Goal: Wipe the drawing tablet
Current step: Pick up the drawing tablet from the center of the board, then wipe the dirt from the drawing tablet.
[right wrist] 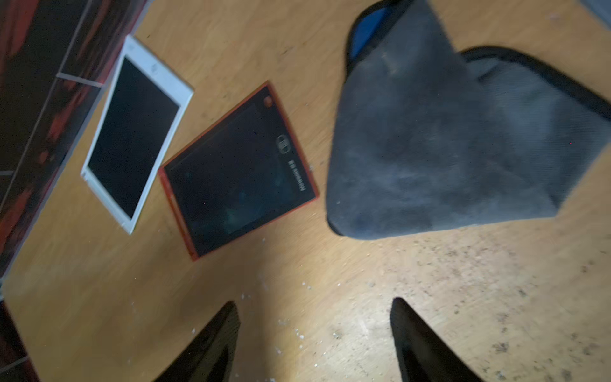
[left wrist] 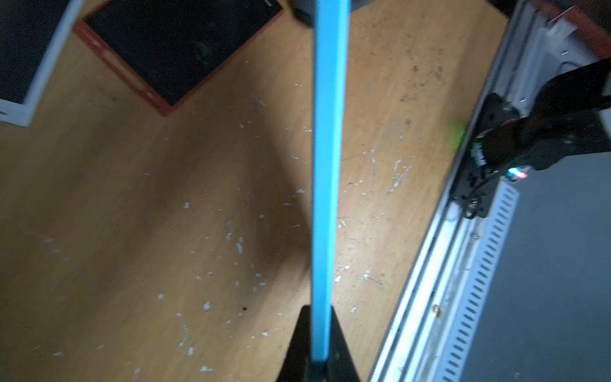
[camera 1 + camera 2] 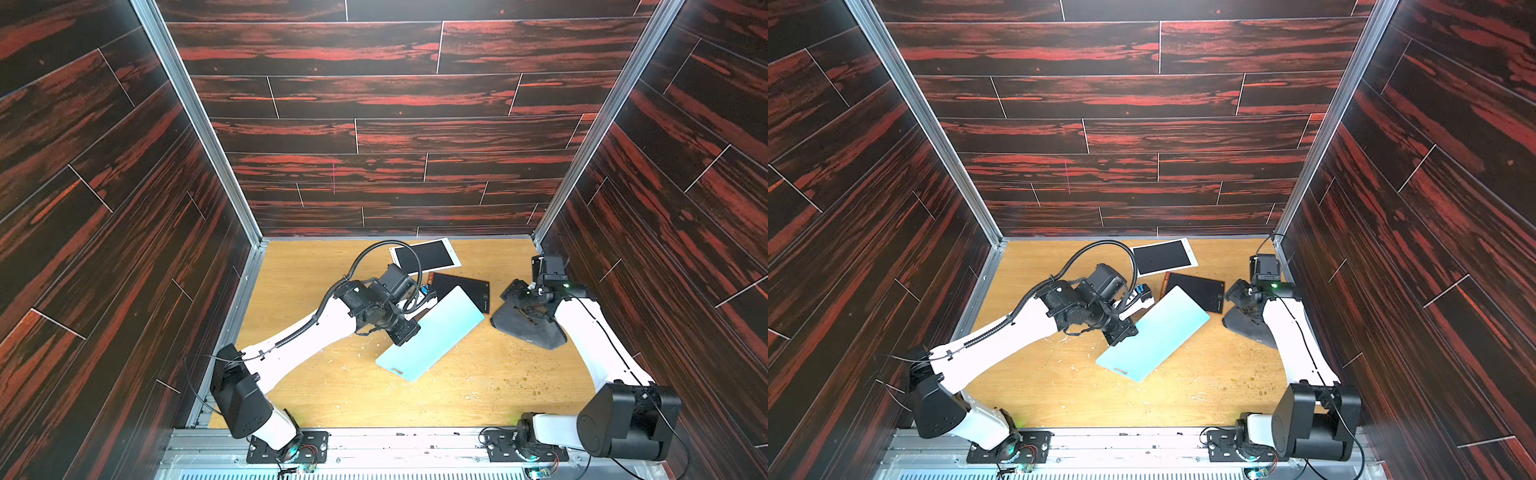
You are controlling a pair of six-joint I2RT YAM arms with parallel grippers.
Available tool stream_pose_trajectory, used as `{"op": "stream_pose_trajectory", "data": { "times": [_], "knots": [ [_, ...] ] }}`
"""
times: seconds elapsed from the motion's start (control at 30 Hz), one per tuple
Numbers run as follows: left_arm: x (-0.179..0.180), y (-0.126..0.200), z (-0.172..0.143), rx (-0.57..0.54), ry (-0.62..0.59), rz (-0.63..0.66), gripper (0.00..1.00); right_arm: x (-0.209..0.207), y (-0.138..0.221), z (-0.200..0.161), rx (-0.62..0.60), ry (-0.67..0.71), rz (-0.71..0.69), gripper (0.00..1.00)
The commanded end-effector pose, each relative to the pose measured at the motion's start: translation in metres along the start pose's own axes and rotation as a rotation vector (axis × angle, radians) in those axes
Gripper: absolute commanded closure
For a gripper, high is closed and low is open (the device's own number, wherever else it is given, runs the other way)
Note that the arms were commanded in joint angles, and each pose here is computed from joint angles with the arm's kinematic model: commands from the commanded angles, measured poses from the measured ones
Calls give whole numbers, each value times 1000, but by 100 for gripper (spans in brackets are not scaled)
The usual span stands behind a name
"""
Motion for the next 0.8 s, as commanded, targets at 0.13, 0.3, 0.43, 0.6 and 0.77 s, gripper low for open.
{"op": "stream_pose_trajectory", "data": {
  "times": [0.13,0.3,0.43,0.6,0.77],
  "knots": [
    [21,10,-18,-101,259,-172,100,-41,-21,22,-28,-123,-233,26],
    [41,11,-32,-173,431,-168,100,-52,-34,31,-44,-142,-272,27],
    [48,5,-46,-157,463,-101,100,-58,-51,36,-49,-126,-340,27],
    [45,3,-53,-187,474,-103,100,-59,-83,44,-33,-97,-359,28],
    [43,3,-59,-187,490,-91,100,-47,-120,50,53,-59,-328,23]
  ]
}}
Point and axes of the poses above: each gripper's point midway between its finger pads, its own y axis back along the fingers, its own x axis along the line the jaws close on, z = x × y, the point moved 7 cm from there along y, back along the fingers, and after that the axes turned 11 degrees about -y, right-handed, at the moved point
